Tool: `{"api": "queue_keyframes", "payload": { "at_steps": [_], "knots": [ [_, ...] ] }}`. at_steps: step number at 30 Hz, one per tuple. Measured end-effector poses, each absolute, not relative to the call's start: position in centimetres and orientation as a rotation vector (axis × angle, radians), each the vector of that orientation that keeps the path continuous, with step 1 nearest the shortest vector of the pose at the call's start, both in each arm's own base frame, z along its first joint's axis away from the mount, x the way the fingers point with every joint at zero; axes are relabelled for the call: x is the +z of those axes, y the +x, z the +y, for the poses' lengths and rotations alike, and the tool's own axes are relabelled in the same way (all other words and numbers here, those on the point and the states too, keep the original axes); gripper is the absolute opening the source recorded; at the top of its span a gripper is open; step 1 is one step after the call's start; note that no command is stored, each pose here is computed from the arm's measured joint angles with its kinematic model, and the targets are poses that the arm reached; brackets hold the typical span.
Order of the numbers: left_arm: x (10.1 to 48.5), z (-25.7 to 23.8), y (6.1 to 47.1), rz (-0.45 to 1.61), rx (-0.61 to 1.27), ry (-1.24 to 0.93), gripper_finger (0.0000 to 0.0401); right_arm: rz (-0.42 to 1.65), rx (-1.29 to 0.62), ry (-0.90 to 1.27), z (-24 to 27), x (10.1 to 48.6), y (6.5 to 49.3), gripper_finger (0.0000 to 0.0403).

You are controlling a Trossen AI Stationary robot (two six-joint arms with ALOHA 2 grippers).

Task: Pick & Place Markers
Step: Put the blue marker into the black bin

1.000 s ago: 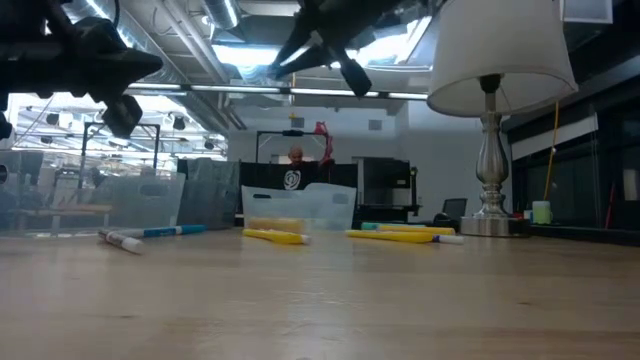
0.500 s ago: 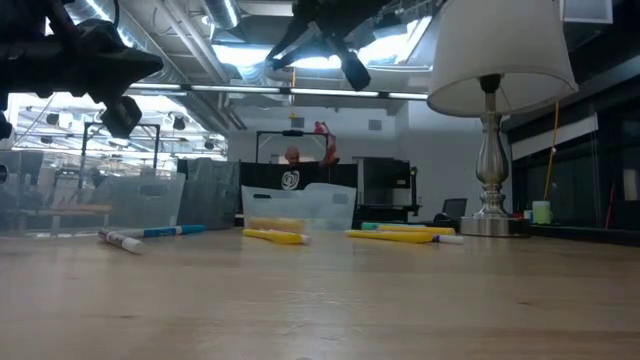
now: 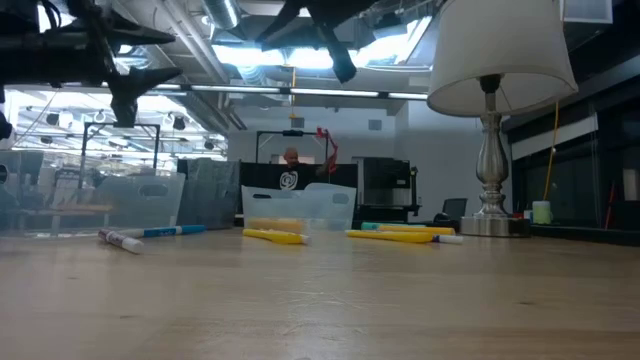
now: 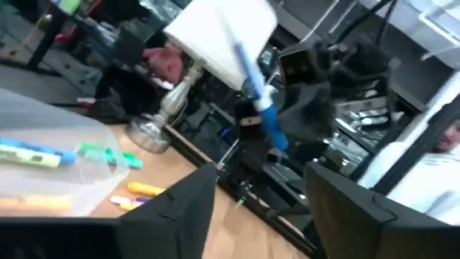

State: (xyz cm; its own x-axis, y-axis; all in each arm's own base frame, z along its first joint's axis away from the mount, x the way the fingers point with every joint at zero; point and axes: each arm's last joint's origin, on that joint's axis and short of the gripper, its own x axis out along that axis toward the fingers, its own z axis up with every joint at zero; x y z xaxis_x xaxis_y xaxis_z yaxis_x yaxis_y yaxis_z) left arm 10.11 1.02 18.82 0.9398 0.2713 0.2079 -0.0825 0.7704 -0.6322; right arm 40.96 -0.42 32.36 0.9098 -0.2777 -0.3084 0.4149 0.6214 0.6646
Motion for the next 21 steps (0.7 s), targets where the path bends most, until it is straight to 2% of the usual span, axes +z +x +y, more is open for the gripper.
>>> {"api": "queue_keyframes", "payload": {
  "at_steps": [5, 10, 21],
  "knots": [
    [20.5, 1.1, 10.6, -0.295, 0.208, -0.633, 0.0232, 0.161, -0.333, 0.782, -1.4, 32.9, 41.1, 0.0030],
    [23.1, 1.3, 11.5, -0.283, 0.276, -0.547, 0.0227, 0.154, -0.270, 0.755, -2.5, 33.2, 41.2, 0.0030],
    [25.8, 3.0, 14.5, -0.370, 0.285, -0.612, 0.0224, 0.117, -0.152, 0.672, -4.2, 34.0, 41.2, 0.0031]
  ]
}}
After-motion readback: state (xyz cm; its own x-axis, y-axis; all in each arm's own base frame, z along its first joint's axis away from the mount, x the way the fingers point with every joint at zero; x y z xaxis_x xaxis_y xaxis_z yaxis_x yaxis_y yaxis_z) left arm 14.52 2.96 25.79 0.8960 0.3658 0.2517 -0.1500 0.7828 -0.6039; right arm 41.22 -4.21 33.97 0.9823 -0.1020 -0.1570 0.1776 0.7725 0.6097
